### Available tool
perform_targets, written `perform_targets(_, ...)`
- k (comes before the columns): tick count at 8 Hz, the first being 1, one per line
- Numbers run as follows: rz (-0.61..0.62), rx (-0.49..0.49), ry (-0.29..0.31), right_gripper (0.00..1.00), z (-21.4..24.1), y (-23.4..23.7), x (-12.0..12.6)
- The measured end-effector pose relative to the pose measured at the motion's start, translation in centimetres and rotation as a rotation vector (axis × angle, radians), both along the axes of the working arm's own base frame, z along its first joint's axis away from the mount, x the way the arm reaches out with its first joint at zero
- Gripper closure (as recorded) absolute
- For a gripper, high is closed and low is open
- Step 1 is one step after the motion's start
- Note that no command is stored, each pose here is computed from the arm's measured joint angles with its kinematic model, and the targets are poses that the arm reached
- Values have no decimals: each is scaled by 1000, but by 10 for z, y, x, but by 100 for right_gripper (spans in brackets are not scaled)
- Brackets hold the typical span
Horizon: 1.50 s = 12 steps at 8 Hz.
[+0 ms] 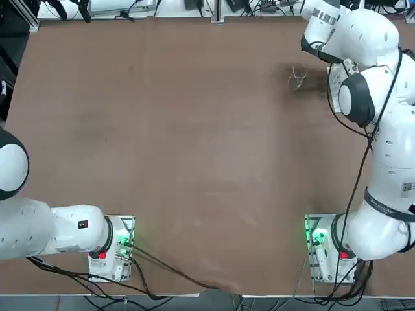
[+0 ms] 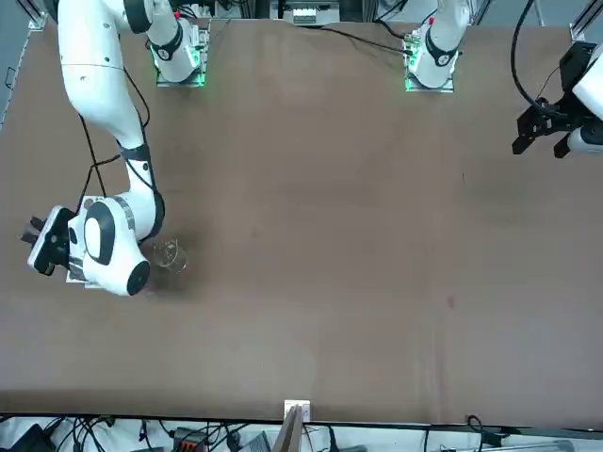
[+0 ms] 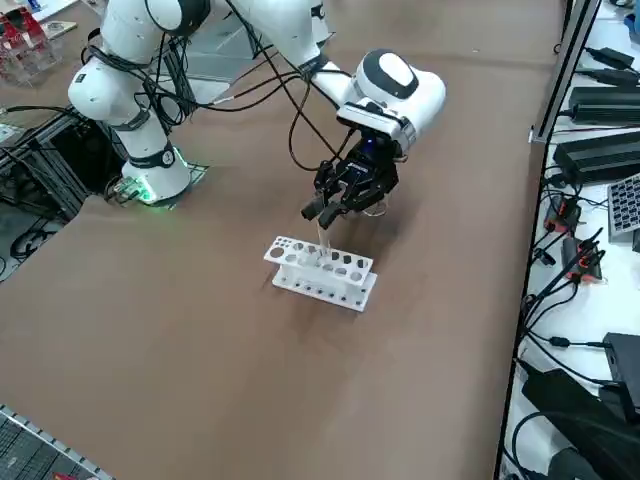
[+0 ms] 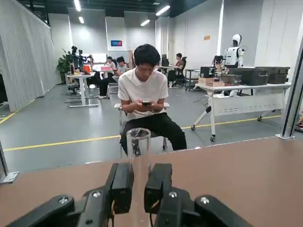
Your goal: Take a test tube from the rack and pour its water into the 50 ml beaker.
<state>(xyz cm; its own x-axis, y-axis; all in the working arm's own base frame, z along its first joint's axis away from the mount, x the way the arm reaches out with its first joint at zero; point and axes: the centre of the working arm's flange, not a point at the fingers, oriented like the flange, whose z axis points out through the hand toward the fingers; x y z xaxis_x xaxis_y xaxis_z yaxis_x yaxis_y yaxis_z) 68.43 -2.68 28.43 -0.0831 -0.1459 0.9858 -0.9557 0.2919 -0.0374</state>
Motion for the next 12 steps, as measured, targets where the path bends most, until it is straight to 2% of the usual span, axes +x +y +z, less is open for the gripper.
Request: perform_targets(12,21,-4,10,81,-28,5,0)
